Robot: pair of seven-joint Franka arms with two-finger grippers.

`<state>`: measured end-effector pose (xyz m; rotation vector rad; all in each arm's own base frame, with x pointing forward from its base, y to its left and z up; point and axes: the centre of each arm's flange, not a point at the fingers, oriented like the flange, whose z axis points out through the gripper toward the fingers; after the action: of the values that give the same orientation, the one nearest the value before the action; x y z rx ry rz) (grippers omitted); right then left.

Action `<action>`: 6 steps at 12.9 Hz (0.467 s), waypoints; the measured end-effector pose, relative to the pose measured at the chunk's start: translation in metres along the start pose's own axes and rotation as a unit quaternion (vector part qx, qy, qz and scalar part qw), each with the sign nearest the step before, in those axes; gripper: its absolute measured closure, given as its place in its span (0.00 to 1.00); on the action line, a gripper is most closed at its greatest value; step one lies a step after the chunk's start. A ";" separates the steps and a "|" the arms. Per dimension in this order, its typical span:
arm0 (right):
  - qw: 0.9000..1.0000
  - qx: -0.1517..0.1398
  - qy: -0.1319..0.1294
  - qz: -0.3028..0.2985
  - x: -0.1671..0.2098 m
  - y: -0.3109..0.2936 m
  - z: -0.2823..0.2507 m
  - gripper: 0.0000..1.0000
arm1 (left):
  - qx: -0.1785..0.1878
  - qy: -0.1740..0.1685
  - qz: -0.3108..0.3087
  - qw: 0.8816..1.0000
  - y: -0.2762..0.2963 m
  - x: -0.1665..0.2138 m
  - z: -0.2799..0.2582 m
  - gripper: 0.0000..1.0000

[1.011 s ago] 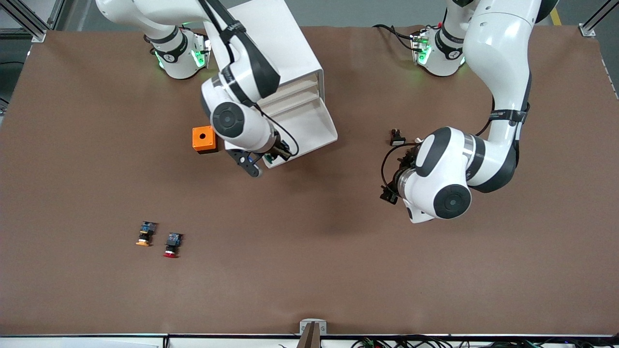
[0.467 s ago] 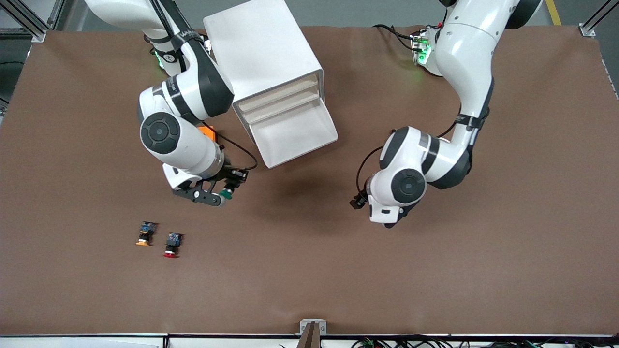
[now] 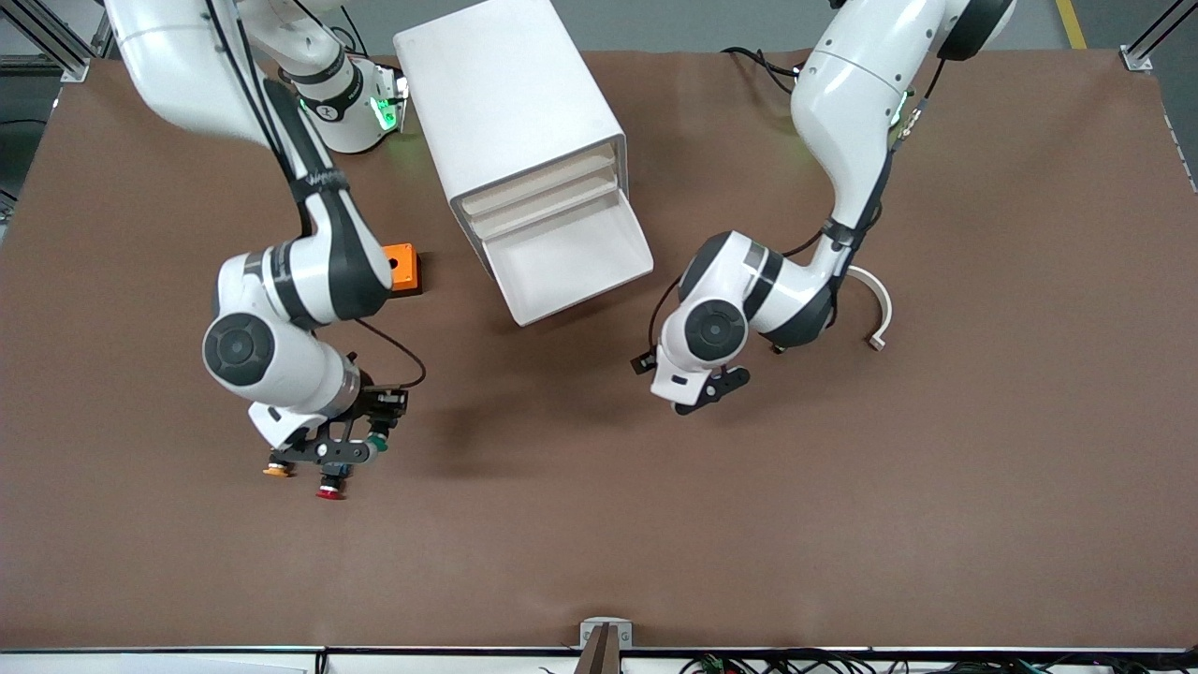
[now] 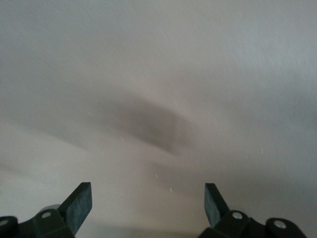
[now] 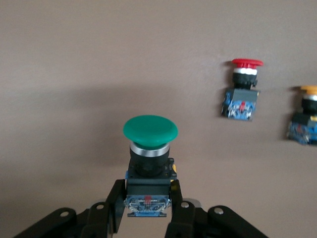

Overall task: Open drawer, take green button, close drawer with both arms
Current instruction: 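Lower the green button with the right gripper while the left gripper shuts the drawer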

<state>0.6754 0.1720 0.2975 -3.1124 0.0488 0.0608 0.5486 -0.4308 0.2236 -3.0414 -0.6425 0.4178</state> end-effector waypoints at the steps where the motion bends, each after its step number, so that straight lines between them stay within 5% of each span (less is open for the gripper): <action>1: 1.000 0.001 0.009 -0.002 0.006 0.002 0.016 0.59 | 0.003 0.001 0.012 1.000 0.007 -0.013 0.003 0.00; 6: 0.998 0.003 0.055 -0.008 0.024 -0.002 0.061 0.59 | 0.016 0.003 0.065 0.998 0.038 -0.081 0.019 0.00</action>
<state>0.6969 0.1749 0.2359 -3.1073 0.0257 -0.1101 0.4879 -0.4987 0.2241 -3.0634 -0.4359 0.4150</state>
